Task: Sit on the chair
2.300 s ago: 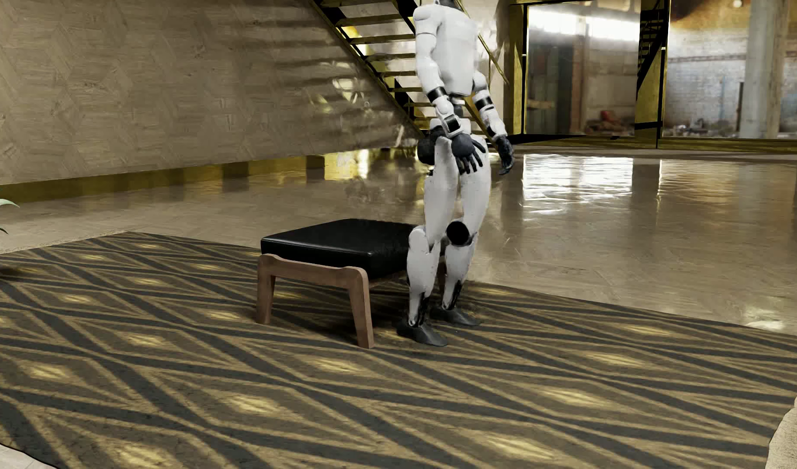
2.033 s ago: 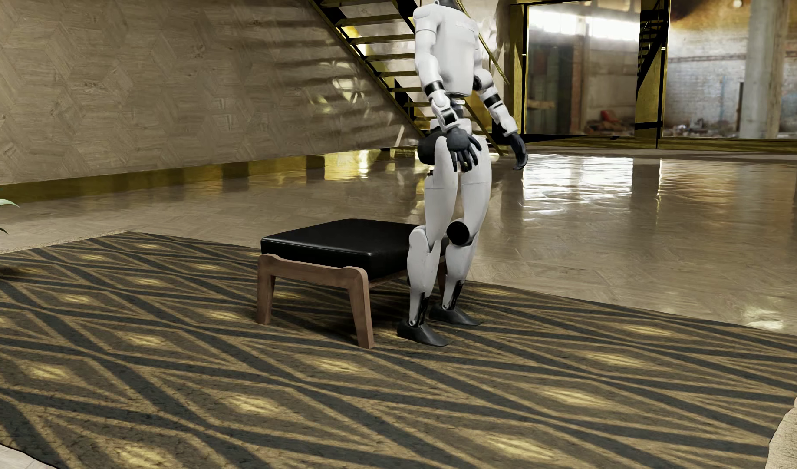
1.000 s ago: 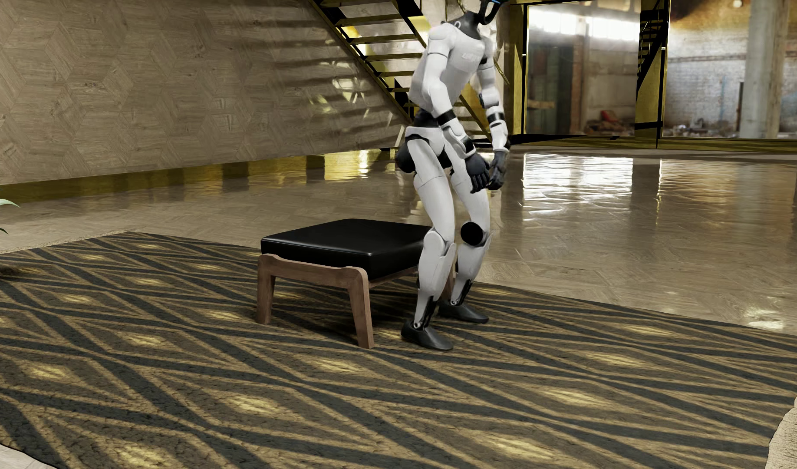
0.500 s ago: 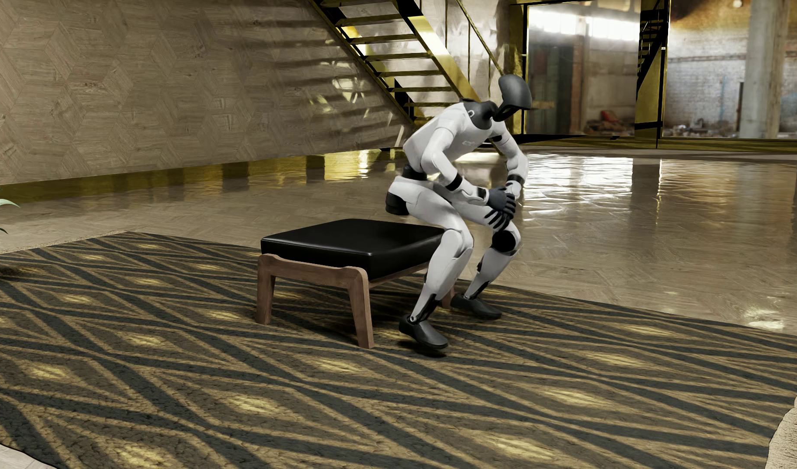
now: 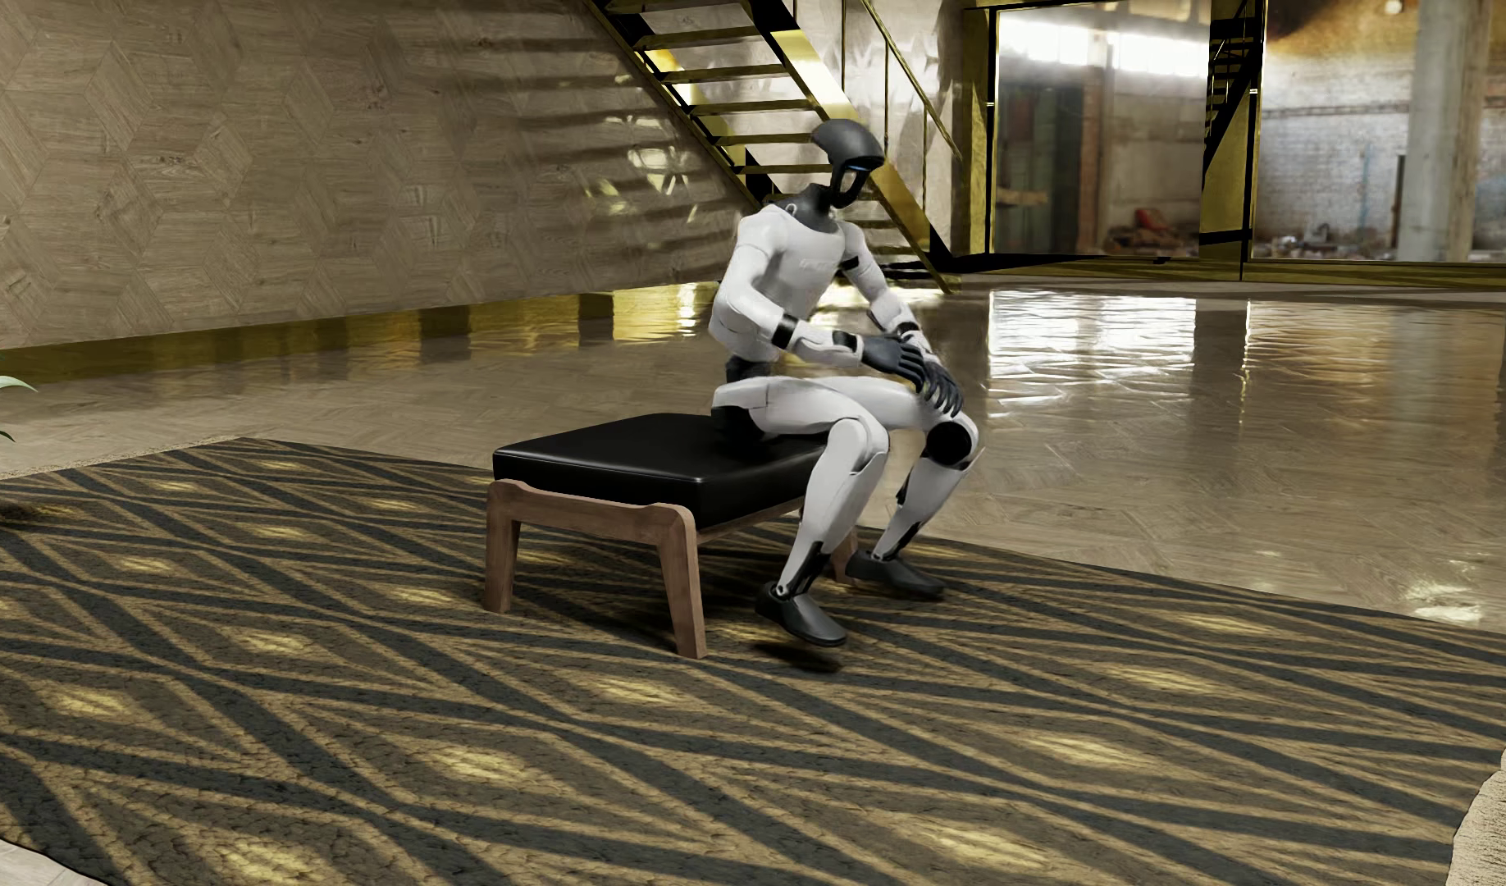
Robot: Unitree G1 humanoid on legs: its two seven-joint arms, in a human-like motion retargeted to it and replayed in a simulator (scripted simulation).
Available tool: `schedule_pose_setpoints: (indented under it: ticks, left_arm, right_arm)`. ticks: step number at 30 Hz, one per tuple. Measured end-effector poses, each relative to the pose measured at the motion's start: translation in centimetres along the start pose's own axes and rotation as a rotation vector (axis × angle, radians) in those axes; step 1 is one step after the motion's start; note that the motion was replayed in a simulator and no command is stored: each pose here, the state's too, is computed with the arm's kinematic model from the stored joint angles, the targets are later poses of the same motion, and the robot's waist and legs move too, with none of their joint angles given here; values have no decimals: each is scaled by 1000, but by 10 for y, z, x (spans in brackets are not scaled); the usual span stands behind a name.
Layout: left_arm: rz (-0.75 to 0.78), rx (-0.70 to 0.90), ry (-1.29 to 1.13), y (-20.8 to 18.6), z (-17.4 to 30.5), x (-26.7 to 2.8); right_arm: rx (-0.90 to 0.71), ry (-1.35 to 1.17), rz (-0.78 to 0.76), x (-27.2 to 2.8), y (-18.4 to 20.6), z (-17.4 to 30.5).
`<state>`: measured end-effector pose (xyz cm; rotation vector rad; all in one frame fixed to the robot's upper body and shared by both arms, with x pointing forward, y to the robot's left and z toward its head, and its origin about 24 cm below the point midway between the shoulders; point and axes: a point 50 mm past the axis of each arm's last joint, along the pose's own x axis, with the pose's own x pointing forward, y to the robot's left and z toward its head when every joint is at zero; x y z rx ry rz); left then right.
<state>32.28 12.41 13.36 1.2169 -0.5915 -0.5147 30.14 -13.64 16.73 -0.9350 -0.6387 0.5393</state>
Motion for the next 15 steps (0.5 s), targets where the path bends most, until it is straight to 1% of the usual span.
schedule_pose_setpoints:
  ticks: [2, 3, 5, 6, 8, 9, 10, 11, 12, 13, 14, 15]
  left_arm:
    - [42, -132, 155, -25, -16, -7]
    - [87, -212, 244, -37, -25, -13]
    - [223, -382, 447, -62, -38, -29]
    - [252, -468, 557, -76, -43, -38]
    - [231, -638, 749, -106, -55, -64]
    - [194, -662, 838, -122, -61, -82]
    - [109, -663, 938, -138, -69, -103]
    - [-25, -696, 1031, -155, -75, -127]
    - [-181, -732, 1109, -170, -78, -153]
    - [-324, -731, 1165, -184, -77, -178]
    - [-466, -746, 1204, -197, -71, -202]
    - [-557, -747, 1222, -208, -63, -221]
  right_arm:
    - [75, 132, -40, -15, 14, -22]
    - [128, 201, -87, -24, 24, -33]
    - [240, 364, -214, -44, 42, -55]
    - [299, 461, -277, -55, 53, -66]
    - [452, 667, -358, -80, 82, -85]
    - [498, 762, -386, -96, 96, -93]
    - [526, 868, -358, -111, 112, -101]
    - [561, 985, -287, -130, 129, -109]
    - [608, 1089, -149, -150, 148, -115]
    - [616, 1170, -4, -169, 163, -117]
    - [627, 1219, 175, -186, 179, -115]
    - [620, 1243, 304, -201, 191, -111]
